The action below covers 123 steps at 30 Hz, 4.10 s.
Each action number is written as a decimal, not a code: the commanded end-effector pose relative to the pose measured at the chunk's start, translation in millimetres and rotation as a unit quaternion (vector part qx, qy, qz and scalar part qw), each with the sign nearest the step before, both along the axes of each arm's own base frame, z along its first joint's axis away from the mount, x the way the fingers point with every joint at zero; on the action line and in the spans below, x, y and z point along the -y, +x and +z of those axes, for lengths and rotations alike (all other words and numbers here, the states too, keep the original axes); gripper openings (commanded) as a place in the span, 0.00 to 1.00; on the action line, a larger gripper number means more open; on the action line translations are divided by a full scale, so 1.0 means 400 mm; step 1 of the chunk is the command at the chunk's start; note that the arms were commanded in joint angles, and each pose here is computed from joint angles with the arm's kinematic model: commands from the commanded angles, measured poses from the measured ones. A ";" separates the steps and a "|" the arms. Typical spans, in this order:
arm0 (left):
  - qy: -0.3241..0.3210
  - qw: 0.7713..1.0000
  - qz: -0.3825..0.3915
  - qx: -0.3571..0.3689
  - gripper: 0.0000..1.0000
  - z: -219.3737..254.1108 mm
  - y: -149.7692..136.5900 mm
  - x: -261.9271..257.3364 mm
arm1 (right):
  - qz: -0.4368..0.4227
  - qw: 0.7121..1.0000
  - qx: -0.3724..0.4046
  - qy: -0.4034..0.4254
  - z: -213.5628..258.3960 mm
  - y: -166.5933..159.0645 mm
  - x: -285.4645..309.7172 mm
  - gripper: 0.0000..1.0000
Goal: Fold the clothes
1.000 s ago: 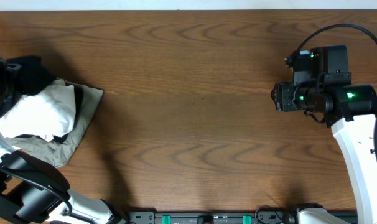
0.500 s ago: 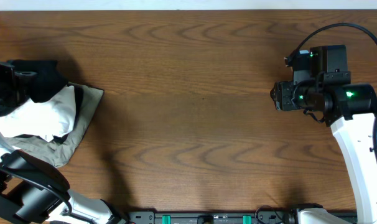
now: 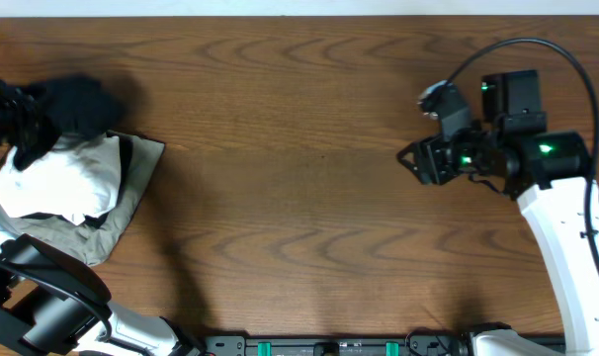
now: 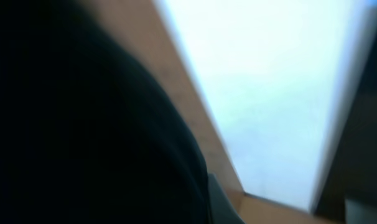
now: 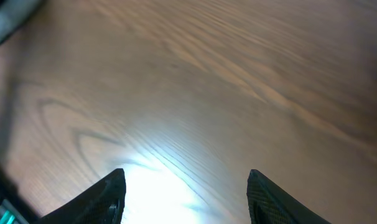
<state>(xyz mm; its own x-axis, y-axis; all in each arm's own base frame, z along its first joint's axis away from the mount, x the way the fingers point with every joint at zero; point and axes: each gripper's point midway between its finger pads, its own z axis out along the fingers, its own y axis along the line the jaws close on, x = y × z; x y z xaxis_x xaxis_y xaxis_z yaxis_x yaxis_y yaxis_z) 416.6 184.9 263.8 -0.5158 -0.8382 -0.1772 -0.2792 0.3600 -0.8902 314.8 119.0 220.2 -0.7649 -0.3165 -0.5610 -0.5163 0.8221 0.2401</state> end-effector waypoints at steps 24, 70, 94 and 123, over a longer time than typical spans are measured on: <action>0.012 0.900 -0.411 0.146 0.06 0.162 0.017 0.859 | -0.041 0.998 -0.039 -0.009 -0.053 0.006 -0.008 0.69; -0.081 0.942 -0.326 -0.016 0.06 0.136 0.032 0.942 | -0.100 0.954 0.261 -0.107 -0.036 0.125 -0.236 0.99; -0.118 0.929 -0.349 -0.042 0.06 0.151 -0.004 1.013 | -0.112 0.939 0.310 -0.101 -0.010 0.157 -0.283 0.99; -0.079 0.930 -0.358 -0.010 0.06 0.142 0.002 1.009 | -0.167 0.899 0.382 -0.135 0.147 0.187 -0.126 0.08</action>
